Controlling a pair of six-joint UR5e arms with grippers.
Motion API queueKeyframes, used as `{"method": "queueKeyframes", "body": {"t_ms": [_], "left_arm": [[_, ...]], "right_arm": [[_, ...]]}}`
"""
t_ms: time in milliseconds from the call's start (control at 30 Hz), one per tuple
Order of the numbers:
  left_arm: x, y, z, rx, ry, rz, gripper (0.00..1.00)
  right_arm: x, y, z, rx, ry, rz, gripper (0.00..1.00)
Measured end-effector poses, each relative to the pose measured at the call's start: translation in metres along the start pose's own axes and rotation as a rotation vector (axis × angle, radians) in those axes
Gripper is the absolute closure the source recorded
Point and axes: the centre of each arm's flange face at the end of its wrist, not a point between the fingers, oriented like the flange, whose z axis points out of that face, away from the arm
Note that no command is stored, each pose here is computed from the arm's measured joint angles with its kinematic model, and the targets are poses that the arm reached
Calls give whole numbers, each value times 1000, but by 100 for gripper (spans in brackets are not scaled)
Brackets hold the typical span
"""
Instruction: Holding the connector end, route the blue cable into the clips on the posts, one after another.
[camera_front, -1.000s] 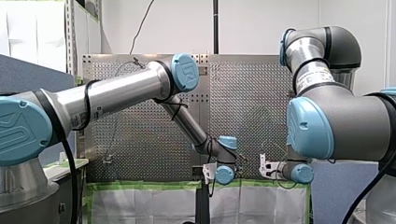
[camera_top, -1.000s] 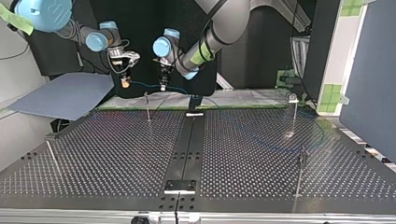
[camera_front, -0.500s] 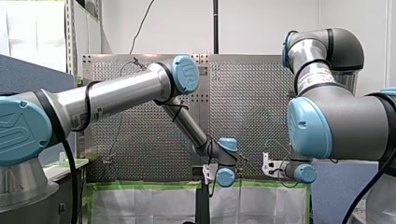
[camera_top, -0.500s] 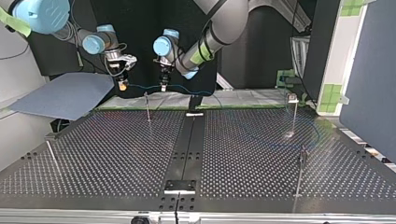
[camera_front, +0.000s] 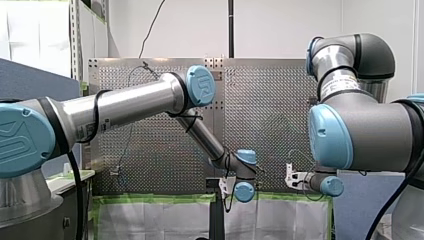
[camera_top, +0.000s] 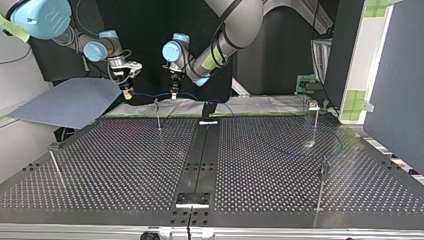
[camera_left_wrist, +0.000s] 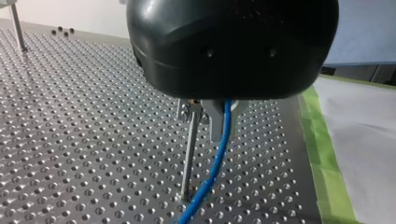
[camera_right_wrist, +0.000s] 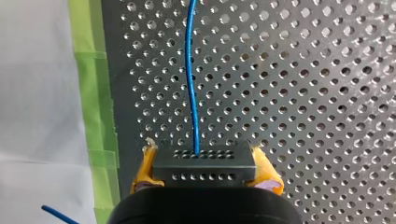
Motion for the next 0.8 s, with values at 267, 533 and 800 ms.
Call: {"method": "queueKeyframes", "body": {"t_ms": [267,533,800], "left_arm": [[-1,1,3,18,-2,-4,100],[-6,-4,10,41,-20,-20,100],[-2,-10,17,57,-16,-38,100]], "right_arm": [[2,12,2,-12,14,10,100],[-1,23,2,-25,11,15,100],[-1,25,4,-14,15,8,100]]}}
